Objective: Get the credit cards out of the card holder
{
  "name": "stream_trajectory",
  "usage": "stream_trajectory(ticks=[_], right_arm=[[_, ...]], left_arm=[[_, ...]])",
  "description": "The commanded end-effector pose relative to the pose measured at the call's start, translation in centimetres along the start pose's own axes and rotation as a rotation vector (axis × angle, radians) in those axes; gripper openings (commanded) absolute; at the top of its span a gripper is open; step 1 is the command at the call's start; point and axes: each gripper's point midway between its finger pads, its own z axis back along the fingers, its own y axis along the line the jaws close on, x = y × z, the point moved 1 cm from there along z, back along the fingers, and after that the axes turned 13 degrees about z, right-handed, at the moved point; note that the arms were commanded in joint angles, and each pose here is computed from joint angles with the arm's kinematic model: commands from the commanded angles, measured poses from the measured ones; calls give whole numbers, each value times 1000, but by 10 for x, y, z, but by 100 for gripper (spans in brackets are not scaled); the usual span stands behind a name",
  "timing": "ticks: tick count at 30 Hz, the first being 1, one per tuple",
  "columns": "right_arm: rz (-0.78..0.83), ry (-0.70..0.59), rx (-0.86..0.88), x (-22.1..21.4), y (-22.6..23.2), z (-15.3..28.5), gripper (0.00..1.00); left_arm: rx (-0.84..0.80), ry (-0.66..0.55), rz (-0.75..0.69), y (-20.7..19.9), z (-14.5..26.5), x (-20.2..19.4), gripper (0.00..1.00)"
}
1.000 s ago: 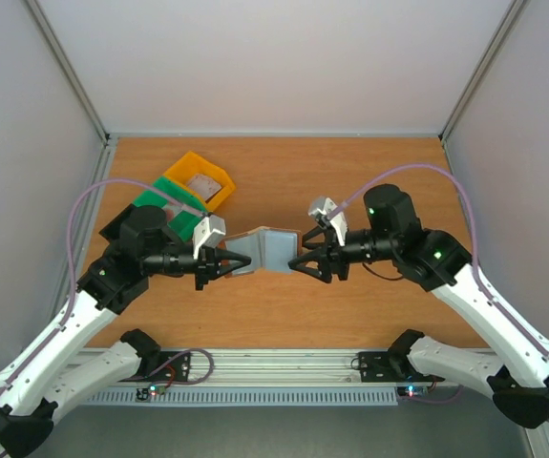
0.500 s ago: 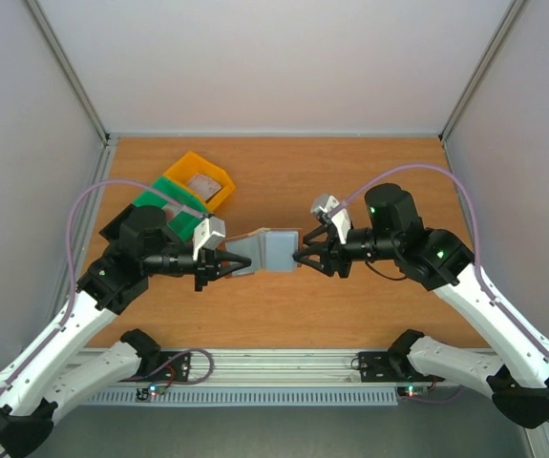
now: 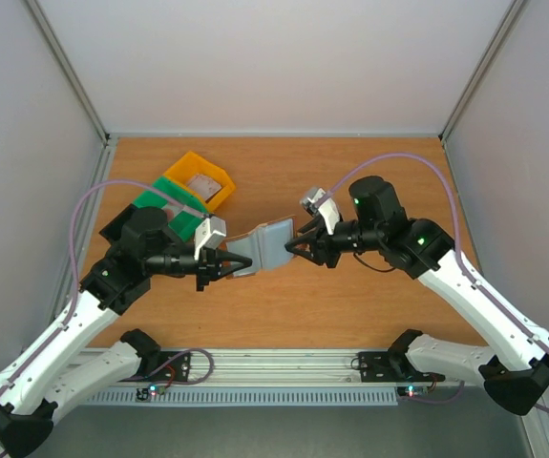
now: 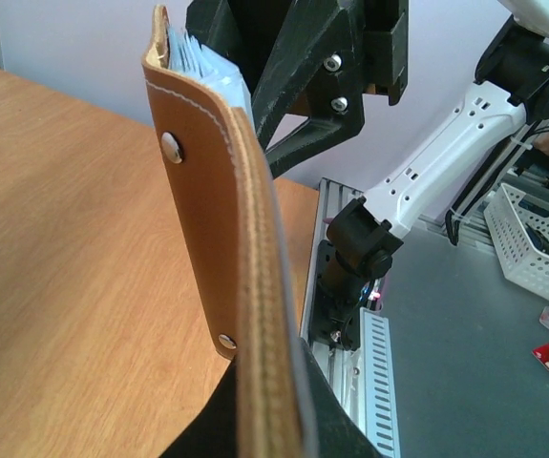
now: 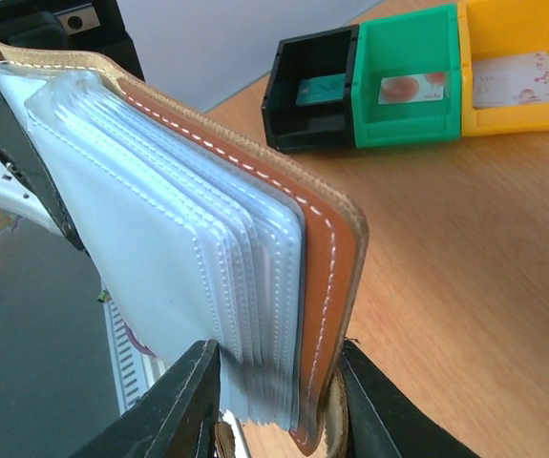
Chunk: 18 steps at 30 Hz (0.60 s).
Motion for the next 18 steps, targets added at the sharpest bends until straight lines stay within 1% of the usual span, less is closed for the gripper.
stream_trajectory(ticks=[1,6,11,18], right_arm=[[21,-57,50,20,7,-1,33],[23,-32,89,17,13,-9,38],[35,-51,99,20,15,-9,50],[51,-64,106,21,20,-4,53]], left_arm=[[-52,-54,-79,-13,1,14,0],[-55,-58,-77,-12,0,15,0],[-56,-58,-73,-12,0,14,0],[-59,-59,-71,-10,-1,11,0]])
